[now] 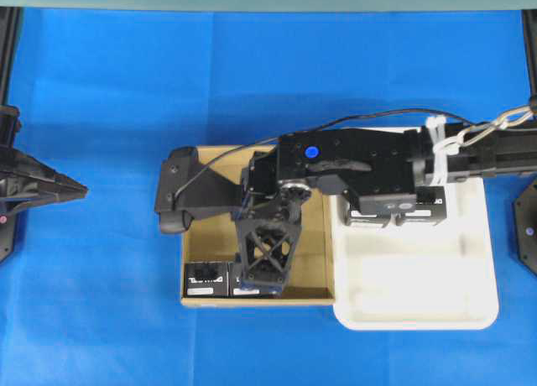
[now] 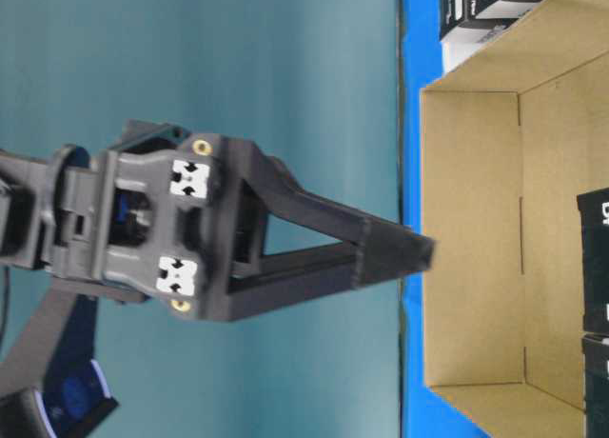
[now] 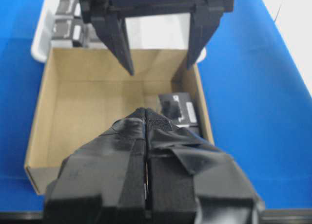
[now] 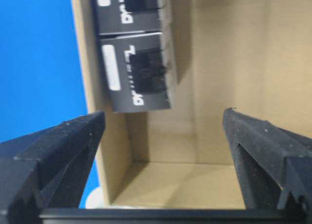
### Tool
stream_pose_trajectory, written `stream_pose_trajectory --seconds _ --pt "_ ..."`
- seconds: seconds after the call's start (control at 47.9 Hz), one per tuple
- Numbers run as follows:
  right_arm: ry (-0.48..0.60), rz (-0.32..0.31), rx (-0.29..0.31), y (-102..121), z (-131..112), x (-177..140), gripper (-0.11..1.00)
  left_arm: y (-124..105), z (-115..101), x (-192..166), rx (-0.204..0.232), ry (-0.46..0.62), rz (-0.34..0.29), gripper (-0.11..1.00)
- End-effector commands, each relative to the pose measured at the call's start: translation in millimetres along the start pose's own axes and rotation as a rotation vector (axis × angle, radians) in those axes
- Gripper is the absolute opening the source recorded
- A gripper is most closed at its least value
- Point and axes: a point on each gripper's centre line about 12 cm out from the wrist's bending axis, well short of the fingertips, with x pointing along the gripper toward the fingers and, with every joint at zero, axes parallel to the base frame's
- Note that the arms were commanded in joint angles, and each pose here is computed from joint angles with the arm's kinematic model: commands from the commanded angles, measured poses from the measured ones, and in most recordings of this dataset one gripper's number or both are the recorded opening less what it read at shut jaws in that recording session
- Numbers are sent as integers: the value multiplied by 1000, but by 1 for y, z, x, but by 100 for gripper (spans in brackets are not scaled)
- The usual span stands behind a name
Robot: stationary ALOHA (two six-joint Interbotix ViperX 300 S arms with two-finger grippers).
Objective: Pick the box from inside the cardboard box.
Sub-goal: 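Lower the open right gripper onto the right servo box inside the cardboard box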
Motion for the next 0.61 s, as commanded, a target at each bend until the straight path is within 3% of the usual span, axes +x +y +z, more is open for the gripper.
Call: stream_pose_trajectory --seconds 0.0,0.376,0.585 --pt "3 6 7 0 2 11 100 -1 12 -1 2 -29 -6 -6" --pt "-13 -2 27 -9 3 50 100 -2 14 -3 1 -39 -8 -6" --pt "-19 25 55 -8 -2 63 100 -2 20 -9 2 -72 -8 -6"
